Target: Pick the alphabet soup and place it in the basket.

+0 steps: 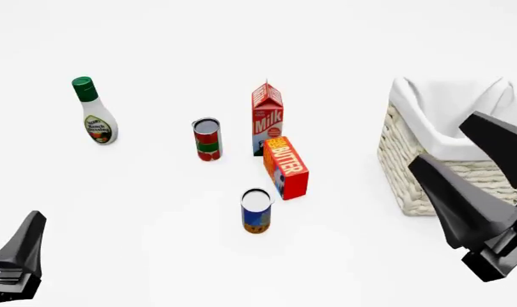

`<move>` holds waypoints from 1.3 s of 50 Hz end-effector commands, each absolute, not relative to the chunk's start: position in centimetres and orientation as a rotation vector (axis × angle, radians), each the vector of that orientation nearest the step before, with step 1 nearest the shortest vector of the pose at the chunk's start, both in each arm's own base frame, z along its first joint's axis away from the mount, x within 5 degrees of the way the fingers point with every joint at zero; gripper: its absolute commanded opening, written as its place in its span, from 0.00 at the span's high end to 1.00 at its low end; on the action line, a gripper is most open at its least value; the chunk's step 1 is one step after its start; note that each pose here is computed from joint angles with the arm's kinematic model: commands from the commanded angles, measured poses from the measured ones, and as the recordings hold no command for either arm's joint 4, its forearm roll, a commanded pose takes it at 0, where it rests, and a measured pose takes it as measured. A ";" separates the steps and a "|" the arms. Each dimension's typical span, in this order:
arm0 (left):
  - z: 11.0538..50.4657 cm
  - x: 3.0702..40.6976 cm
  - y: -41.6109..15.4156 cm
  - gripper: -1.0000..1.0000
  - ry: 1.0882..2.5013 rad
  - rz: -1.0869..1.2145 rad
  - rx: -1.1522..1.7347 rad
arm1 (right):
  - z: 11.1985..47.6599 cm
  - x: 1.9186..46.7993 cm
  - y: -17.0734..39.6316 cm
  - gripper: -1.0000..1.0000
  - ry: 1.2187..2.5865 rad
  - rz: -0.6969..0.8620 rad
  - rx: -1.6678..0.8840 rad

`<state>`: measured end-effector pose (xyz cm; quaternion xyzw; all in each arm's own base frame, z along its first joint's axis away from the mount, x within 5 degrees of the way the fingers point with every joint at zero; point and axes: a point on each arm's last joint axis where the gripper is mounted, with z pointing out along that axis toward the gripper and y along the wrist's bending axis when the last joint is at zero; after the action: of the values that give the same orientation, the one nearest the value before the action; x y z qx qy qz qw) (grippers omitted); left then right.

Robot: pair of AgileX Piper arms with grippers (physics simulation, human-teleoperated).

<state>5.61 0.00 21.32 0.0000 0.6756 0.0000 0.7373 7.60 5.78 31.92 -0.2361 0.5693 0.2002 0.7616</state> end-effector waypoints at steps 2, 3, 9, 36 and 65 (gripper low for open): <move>21.3 5.6 0.0 0.00 1.484 0.000 0.000 | 32.4 9.0 8.0 0.00 1.219 0.491 -0.570; 21.3 5.6 0.0 0.00 1.484 0.000 0.000 | 32.4 9.1 8.2 0.00 1.219 0.494 -0.574; 21.3 5.6 0.0 0.00 1.484 0.000 0.000 | 32.4 9.9 9.3 0.00 1.219 0.513 -0.595; 21.3 5.6 0.0 0.00 1.484 0.000 0.000 | 31.2 12.2 13.6 0.00 1.244 0.577 -0.670; 21.3 5.6 0.0 0.00 1.484 0.000 0.000 | 28.0 14.9 18.3 0.00 1.318 0.616 -0.731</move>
<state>5.61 0.00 21.32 0.0000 0.6756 0.0000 0.7373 14.01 16.78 29.14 -0.3194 0.5806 0.2723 0.6977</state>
